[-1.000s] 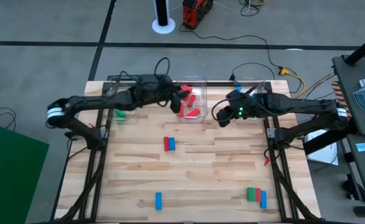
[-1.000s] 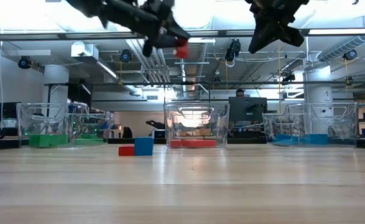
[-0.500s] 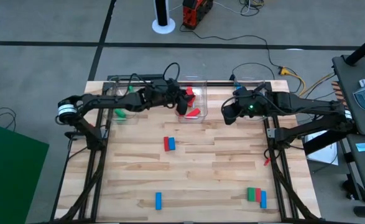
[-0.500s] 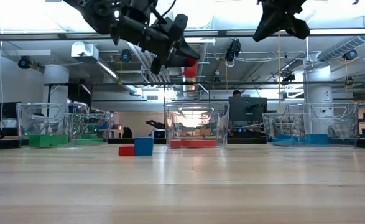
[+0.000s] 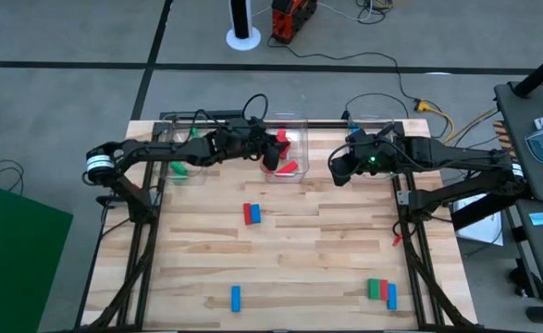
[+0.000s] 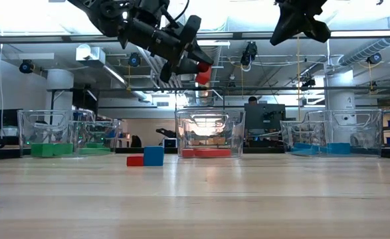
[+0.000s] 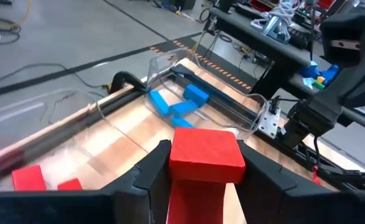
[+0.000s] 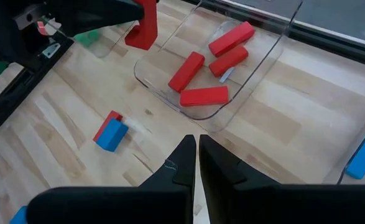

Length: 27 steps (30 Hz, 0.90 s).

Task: Sort blocks
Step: Put the red wooden block into the middle transparent bin

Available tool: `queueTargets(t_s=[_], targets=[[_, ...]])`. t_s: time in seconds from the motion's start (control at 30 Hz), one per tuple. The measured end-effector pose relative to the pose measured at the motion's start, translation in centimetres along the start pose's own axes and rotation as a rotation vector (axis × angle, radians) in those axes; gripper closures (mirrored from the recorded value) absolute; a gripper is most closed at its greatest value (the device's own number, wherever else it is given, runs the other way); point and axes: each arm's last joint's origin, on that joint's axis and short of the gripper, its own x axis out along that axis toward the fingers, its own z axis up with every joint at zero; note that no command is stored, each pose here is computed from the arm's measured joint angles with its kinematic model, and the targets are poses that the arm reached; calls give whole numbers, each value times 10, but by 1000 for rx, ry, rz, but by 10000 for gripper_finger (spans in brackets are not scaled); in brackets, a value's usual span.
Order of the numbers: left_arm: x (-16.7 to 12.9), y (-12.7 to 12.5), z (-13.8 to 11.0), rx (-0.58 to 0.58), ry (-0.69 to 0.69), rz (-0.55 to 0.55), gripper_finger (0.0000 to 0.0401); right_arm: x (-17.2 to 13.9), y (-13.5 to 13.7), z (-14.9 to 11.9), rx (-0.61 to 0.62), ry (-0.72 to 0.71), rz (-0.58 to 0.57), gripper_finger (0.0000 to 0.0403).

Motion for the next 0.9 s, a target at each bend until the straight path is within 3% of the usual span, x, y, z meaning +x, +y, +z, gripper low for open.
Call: queueTargets(t_s=[0.67, 0.9], targets=[[0, 1, -3, -51, 38, 7, 263, 0, 0, 0, 18, 1, 0, 390], [0, 1, -3, -51, 40, 0, 220, 0, 0, 0, 17, 1, 0, 390]])
